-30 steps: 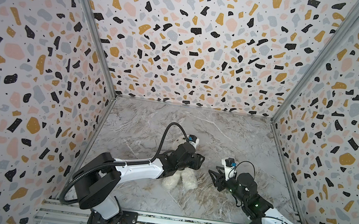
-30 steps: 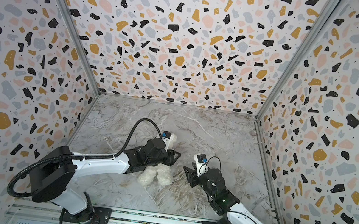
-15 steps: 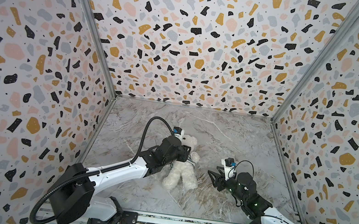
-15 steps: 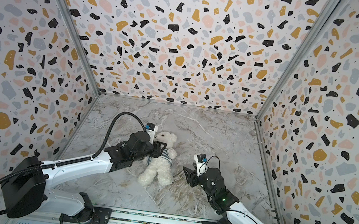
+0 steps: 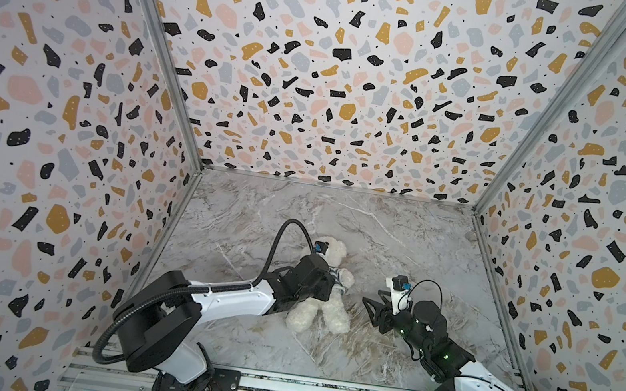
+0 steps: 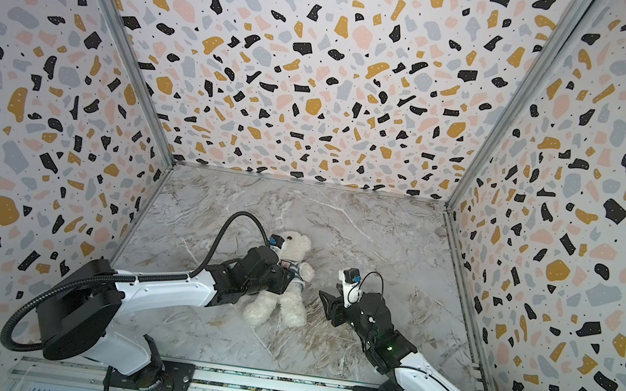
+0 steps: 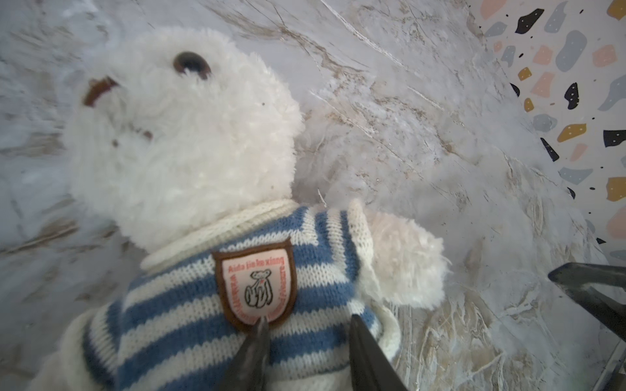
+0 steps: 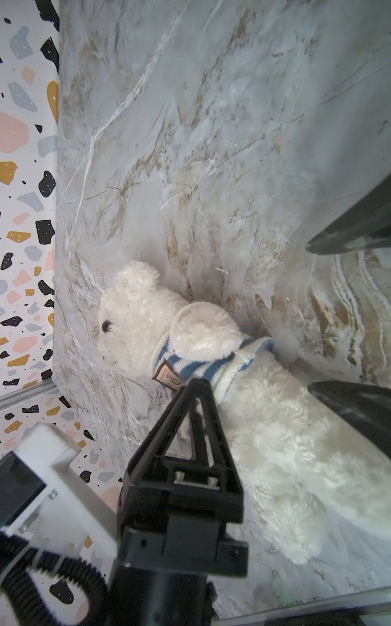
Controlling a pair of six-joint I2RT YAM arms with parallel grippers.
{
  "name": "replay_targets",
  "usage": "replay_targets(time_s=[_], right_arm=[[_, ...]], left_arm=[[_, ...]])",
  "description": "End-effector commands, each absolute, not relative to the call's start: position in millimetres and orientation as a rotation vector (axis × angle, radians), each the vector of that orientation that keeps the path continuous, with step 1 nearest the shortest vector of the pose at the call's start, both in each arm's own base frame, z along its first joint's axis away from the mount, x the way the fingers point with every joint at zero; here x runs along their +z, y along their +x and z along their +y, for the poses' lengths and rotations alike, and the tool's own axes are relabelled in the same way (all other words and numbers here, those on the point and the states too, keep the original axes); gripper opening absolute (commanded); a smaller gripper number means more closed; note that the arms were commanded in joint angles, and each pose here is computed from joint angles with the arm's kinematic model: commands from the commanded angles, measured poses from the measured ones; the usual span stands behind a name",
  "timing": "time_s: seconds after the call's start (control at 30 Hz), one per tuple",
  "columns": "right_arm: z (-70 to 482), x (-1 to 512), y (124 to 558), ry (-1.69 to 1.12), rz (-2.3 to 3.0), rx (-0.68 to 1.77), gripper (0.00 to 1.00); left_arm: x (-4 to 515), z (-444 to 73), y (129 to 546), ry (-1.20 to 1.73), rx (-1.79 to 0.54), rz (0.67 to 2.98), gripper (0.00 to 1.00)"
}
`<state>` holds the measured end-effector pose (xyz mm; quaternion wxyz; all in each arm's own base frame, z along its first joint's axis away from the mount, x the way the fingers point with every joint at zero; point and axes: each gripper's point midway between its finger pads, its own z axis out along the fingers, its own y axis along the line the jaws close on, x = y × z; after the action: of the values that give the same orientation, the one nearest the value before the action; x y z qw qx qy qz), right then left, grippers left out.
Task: Dress the teddy bear
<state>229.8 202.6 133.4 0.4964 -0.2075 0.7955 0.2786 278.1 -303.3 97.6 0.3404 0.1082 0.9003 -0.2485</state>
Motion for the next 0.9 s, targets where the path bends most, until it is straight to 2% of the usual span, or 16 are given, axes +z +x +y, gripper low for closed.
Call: replay_targets(time_s=[0.0, 0.23, 0.3, 0.4, 0.5, 0.7, 0.73, 0.8, 0.87], right_arm=[[204, 147, 233, -0.489, 1.888, 0.693, 0.60], [201, 143, 232, -0.475, 1.879, 0.690, 0.60], [200, 144, 233, -0.466, 1.870, 0.684, 0.60], [196, 146, 234, -0.451, 1.851, 0.665, 0.61], [189, 151, 236, -0.419, 1.821, 0.641, 0.71], [169, 156, 247, -0.340, 1.789, 0.523, 0.90], [164, 158, 249, -0.323, 1.780, 0.499, 0.99], [157, 161, 253, -0.300, 1.762, 0.460, 0.99], [145, 163, 259, -0.248, 1.750, 0.408, 0.99]], left_arm=[[98, -323, 275, 0.287, -0.708, 2.329, 0.40], [84, -338, 264, 0.307, -0.757, 2.343, 0.42], [98, -344, 266, 0.307, -0.809, 2.292, 0.45], [125, -346, 268, 0.317, -0.847, 2.216, 0.54], [152, -337, 270, 0.322, -0.820, 2.138, 0.70], [193, -280, 272, 0.245, -0.645, 1.989, 0.90], [194, -263, 272, 0.215, -0.589, 1.978, 0.93], [203, -230, 274, 0.131, -0.500, 1.930, 1.00], [208, -192, 276, 0.024, -0.414, 1.880, 1.00]])
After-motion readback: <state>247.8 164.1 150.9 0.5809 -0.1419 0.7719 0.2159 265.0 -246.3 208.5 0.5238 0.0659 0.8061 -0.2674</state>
